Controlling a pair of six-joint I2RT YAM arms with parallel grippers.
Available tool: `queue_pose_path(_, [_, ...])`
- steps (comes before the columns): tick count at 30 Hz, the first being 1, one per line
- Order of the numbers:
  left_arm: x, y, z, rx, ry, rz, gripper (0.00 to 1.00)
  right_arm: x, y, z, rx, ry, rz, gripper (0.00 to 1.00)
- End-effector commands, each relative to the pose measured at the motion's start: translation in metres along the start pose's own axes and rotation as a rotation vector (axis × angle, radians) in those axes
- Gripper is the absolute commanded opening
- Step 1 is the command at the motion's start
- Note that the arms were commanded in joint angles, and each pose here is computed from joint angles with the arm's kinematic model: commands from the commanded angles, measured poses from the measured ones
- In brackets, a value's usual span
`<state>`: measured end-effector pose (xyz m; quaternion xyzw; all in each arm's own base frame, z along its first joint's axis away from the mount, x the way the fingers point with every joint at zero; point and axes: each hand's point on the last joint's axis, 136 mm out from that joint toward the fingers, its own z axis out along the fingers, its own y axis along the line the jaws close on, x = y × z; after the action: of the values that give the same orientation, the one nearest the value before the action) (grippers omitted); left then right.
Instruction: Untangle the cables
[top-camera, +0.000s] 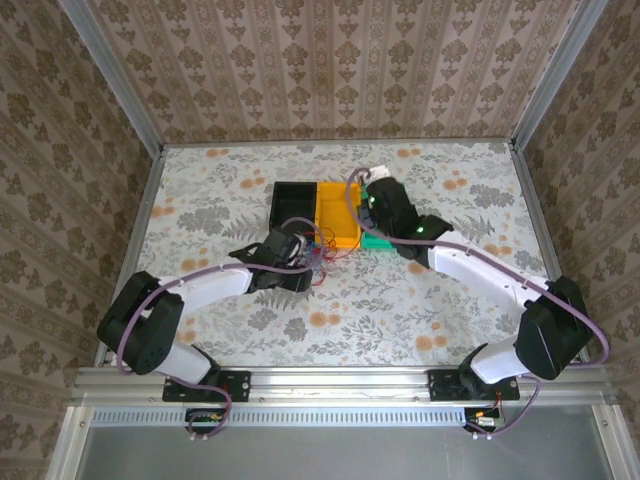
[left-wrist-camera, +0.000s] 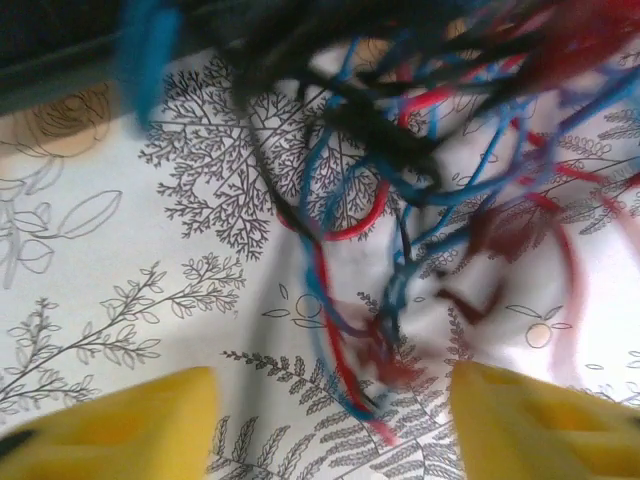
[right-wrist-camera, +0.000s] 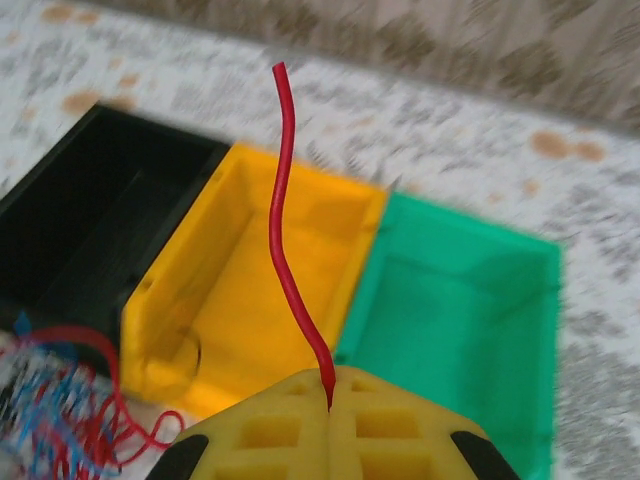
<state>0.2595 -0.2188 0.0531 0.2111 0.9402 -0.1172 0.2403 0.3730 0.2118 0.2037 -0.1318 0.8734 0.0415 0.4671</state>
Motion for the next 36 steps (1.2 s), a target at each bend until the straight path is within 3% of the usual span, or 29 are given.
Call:
queue_pose_path(1, [0.0, -0.003, -0.013, 0.048, -0.022, 0.052, 0.75, 0.039, 0.017, 0.008, -0.09, 0.101, 0.007, 0.0])
queue_pose_path(4, [-0.006, -0.006, -0.023, 0.092, -0.054, 0.056, 0.77, 0.076, 0.037, 0.014, -0.205, 0.209, -0.025, 0.02])
queue_pose_path(8, [-0.013, -0.002, -0.031, 0.112, -0.075, 0.033, 0.83, 0.1, 0.045, 0.019, -0.247, 0.271, 0.008, 0.41])
queue_pose_path(11, [-0.021, 0.005, -0.032, 0.092, -0.092, 0.011, 0.85, 0.086, 0.037, 0.025, -0.222, 0.226, 0.084, 0.56])
queue_pose_path(13, [-0.027, 0.007, -0.031, 0.097, -0.1, -0.007, 0.85, 0.073, 0.027, 0.032, -0.197, 0.2, 0.148, 0.58])
queue_pose_path(22, [-0.053, 0.018, -0.032, 0.053, -0.155, -0.04, 0.85, 0.051, -0.008, 0.09, -0.095, 0.281, 0.265, 0.56])
queue_pose_path(31, [-0.06, 0.009, -0.027, 0.118, -0.137, -0.104, 0.85, 0.069, -0.029, 0.147, 0.054, 0.396, 0.287, 0.44])
queue_pose_path(36, [-0.045, 0.004, -0.024, 0.123, -0.073, -0.086, 0.85, 0.067, -0.039, 0.171, 0.104, 0.395, 0.337, 0.24])
